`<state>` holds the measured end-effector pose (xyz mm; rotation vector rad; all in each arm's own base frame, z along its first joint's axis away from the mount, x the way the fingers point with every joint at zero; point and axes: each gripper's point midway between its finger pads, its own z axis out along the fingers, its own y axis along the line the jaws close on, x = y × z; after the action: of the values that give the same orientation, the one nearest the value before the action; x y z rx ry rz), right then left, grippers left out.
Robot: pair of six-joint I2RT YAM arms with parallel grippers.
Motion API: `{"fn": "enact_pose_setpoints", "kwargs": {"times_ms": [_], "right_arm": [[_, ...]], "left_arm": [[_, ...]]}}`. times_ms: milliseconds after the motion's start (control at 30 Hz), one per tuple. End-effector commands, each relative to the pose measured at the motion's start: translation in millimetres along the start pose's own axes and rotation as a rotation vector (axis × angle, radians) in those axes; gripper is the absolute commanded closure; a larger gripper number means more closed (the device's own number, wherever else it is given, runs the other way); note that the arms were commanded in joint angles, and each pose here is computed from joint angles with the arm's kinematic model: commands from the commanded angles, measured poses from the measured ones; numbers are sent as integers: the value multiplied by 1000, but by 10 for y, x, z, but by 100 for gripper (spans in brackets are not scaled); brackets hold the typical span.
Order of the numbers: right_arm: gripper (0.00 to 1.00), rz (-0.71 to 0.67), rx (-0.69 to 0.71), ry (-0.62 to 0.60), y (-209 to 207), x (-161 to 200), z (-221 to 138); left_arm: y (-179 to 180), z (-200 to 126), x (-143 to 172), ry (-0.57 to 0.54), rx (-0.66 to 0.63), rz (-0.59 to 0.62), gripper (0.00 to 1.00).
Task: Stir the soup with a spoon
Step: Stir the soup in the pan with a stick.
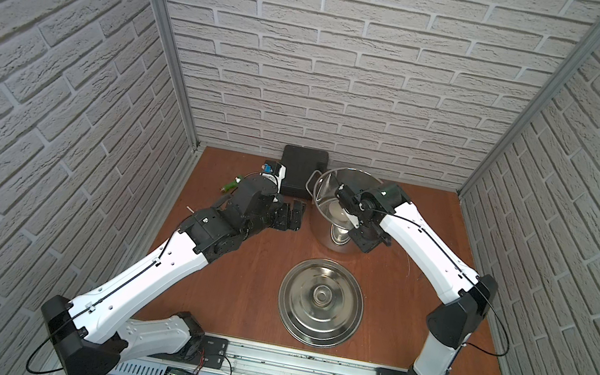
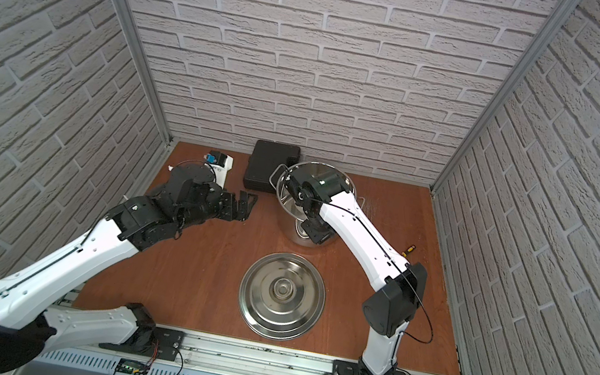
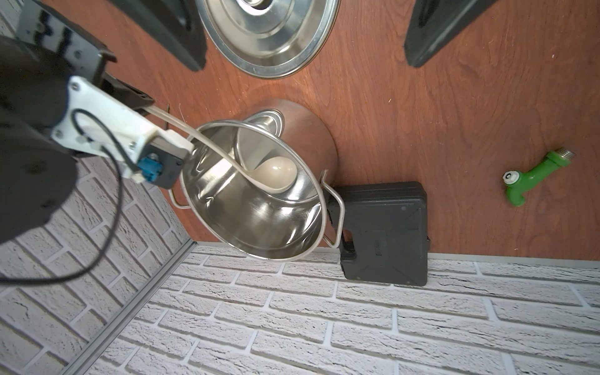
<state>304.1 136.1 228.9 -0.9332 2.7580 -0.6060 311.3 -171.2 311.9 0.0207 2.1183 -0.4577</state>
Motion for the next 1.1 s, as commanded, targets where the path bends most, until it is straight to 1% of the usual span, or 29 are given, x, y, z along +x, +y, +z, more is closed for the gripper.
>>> {"fn": "enact_pose_setpoints", "kwargs": {"times_ms": [0, 133, 233, 300, 467, 667, 800, 933, 1067], "right_arm": [[98, 41, 51, -31, -214, 236, -161], [98, 77, 60, -21, -349, 373, -76], [98, 125, 68, -23, -480, 360, -32], [98, 139, 73, -31, -536, 275, -23], [98, 143, 65, -56, -572, -85, 11], [98, 116, 1, -49, -389, -399, 116], [98, 81, -27, -64, -189, -481, 86], [98, 92, -70, -79, -76, -444, 39], [98, 92, -69, -67, -59, -276, 42]], "left_arm": [[-48, 9, -128, -57, 10, -14, 2], [-72, 21, -121, -58, 19, -14, 2], [-103, 23, -93, -49, 34, -11, 2], [-133, 18, -85, -47, 47, -5, 2], [-228, 4, -54, -48, 95, 12, 2], [-436, -18, -23, -52, 198, 56, 2], [-554, -43, 1, -58, 267, 101, 2], [-621, -71, 85, -38, 316, 172, 2], [-621, -108, 193, -4, 335, 246, 2]]}}
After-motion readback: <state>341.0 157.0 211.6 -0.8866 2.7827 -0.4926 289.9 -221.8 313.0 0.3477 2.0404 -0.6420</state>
